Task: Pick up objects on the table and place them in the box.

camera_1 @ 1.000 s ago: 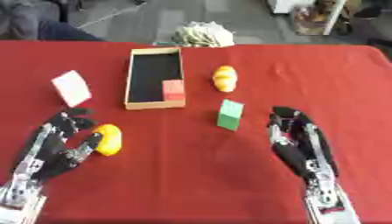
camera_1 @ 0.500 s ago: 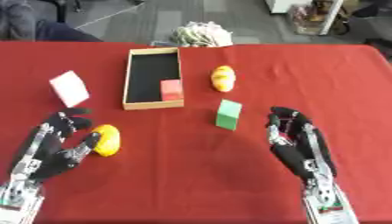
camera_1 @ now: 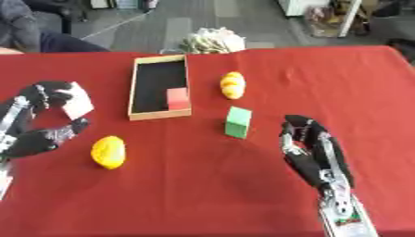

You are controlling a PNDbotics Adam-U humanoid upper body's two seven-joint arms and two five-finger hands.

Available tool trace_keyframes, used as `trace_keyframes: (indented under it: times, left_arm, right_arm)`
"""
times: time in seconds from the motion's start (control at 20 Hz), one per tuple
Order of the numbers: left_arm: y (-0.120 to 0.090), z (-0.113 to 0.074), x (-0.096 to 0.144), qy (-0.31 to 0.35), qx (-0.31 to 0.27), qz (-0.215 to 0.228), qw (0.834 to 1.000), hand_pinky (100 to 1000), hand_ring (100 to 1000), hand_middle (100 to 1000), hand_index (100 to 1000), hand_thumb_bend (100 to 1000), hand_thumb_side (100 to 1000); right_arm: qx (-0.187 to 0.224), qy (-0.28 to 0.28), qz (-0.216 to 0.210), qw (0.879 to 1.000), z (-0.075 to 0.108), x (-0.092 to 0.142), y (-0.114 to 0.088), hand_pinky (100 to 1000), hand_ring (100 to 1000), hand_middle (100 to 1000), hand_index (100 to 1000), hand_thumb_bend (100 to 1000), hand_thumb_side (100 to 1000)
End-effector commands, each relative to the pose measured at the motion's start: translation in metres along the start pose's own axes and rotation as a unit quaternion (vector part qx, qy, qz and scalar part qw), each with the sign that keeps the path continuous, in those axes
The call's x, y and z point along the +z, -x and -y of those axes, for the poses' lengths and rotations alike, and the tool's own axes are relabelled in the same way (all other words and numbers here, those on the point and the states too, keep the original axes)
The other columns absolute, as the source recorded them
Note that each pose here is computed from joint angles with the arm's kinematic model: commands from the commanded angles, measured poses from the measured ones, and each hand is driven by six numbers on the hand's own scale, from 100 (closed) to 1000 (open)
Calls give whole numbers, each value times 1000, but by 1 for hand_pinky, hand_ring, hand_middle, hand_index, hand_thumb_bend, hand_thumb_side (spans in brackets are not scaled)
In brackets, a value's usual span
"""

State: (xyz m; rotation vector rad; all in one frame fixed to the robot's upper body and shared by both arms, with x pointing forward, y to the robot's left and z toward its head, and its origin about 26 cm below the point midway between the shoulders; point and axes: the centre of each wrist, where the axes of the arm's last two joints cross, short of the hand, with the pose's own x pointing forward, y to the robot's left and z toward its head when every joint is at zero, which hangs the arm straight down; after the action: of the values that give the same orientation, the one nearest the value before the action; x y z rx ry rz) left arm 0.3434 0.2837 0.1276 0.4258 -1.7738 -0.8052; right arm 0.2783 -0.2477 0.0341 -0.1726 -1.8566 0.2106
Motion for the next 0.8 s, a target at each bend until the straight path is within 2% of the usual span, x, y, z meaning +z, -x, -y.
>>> trace_keyframes:
  times: [0.05, 0.3, 0.4, 0.5, 0.8]
  left_arm:
    - [4, -23, -12, 34, -84, -38, 995, 850, 812, 817, 882, 705, 350]
    - [10, -48, -34, 102, -204, -110, 967, 876, 838, 844, 909, 755, 331]
    - [14, -66, -39, 114, -246, -138, 953, 874, 836, 841, 910, 765, 322]
    - [19, -76, -45, 120, -263, -161, 944, 875, 836, 841, 912, 770, 315]
    - [34, -86, -65, 138, -260, -226, 929, 872, 833, 836, 909, 774, 281]
  right_arm:
    - [13, -2, 9, 1000, 6, -2, -3, 714, 613, 612, 737, 100, 278]
    - [9, -12, 9, 1000, 2, -2, -3, 714, 613, 612, 737, 100, 278]
    - [6, -16, 10, 1000, 1, -2, -3, 715, 613, 612, 737, 100, 278]
    - [5, -18, 9, 1000, 0, -2, -3, 715, 613, 612, 737, 100, 278]
    - [3, -20, 8, 1000, 0, -1, -2, 715, 613, 611, 737, 100, 278]
